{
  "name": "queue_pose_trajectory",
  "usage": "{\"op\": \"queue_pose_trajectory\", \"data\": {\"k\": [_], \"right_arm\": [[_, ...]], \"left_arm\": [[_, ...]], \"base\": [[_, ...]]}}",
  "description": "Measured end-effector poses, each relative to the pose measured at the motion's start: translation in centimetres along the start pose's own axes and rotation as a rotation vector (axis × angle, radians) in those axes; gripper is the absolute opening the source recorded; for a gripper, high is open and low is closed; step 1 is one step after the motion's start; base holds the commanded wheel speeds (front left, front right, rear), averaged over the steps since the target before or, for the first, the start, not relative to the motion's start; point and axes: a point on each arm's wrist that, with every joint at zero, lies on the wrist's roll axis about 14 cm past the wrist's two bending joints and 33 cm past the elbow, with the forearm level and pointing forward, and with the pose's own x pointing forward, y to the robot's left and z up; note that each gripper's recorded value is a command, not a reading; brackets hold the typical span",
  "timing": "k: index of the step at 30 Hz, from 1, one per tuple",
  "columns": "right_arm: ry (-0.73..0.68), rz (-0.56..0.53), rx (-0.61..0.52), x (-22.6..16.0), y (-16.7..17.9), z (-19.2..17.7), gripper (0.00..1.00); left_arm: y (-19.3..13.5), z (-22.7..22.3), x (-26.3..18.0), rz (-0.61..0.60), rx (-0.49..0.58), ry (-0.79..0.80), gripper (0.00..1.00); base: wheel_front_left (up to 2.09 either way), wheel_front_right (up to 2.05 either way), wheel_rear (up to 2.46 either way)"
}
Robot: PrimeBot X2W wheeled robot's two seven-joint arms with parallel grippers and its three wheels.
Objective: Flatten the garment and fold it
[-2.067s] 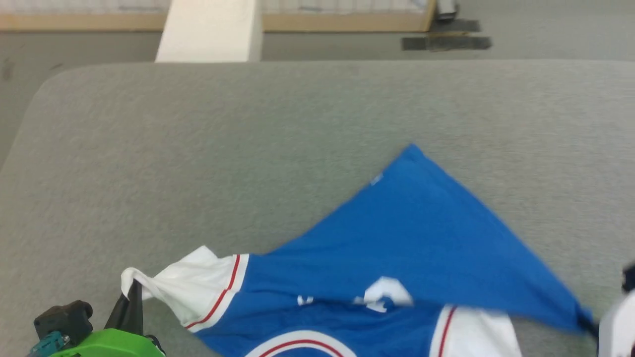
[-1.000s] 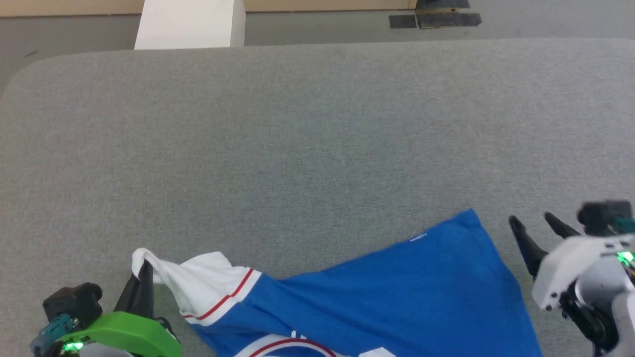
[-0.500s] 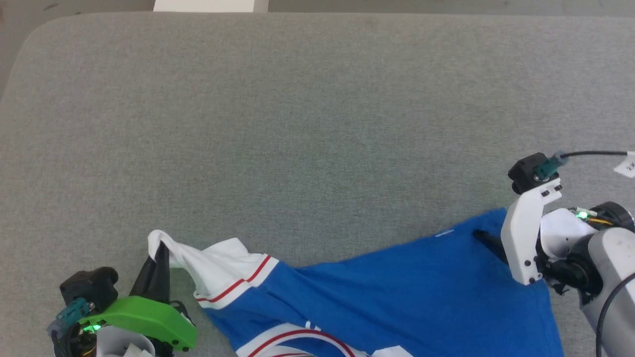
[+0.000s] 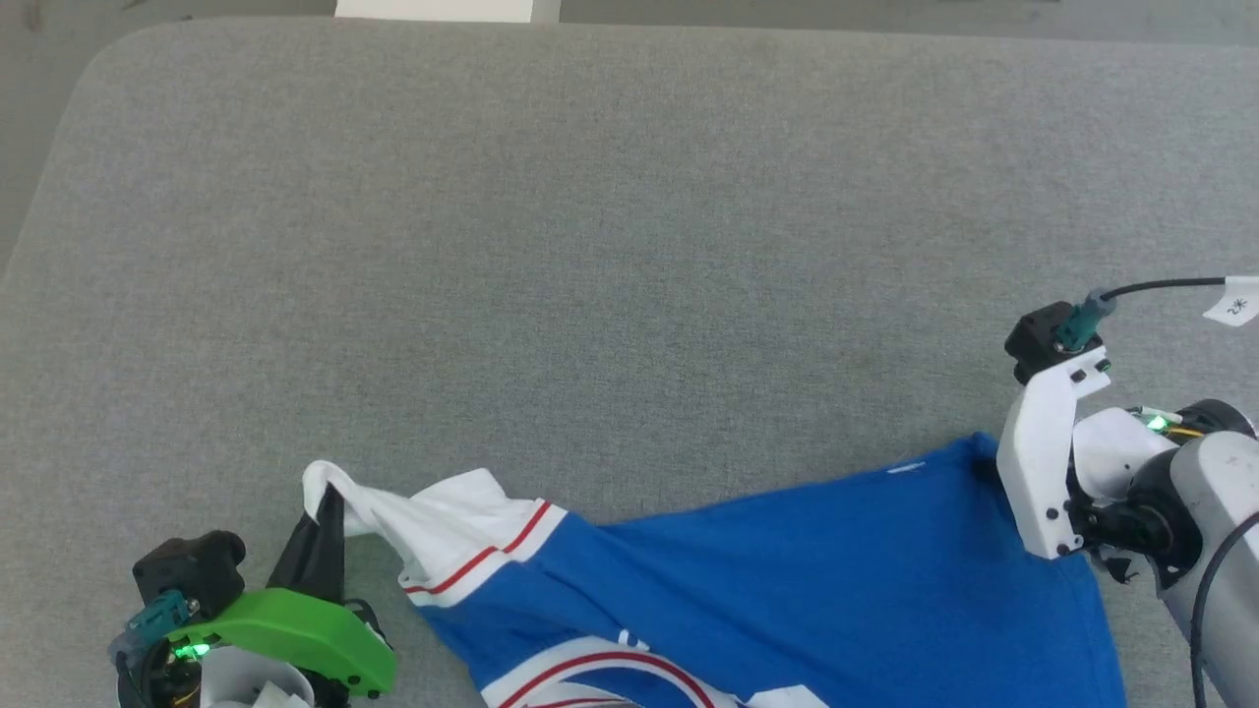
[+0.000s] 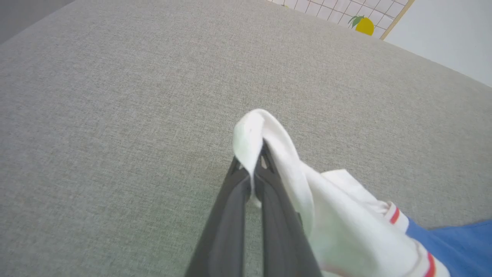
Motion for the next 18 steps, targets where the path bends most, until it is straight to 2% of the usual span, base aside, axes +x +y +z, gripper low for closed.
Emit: {"op": "queue_pose_trajectory", "data": {"k": [4,10,18], "right_arm": [[-0.079,-0.001,0.004,-0.8,0.3,0.8,0.00],[-0.294,-0.038,0.052,-3.8,-0.3,3.7,0.00],[-0.612,-0.153,0.144,-9.4,-3.1,7.8,0.00]], "left_arm": [[0.2,1.3,-0.3,-0.015,0.042,-0.027,0.00],[-0.1,7.2,0.3,-0.052,0.092,-0.160,0.00],[-4.1,15.9,3.3,-0.196,0.146,-0.305,0.00]], "base": [[0.00,0.00,0.00],[0.00,0.00,0.00],[0.00,0.00,0.00]]}}
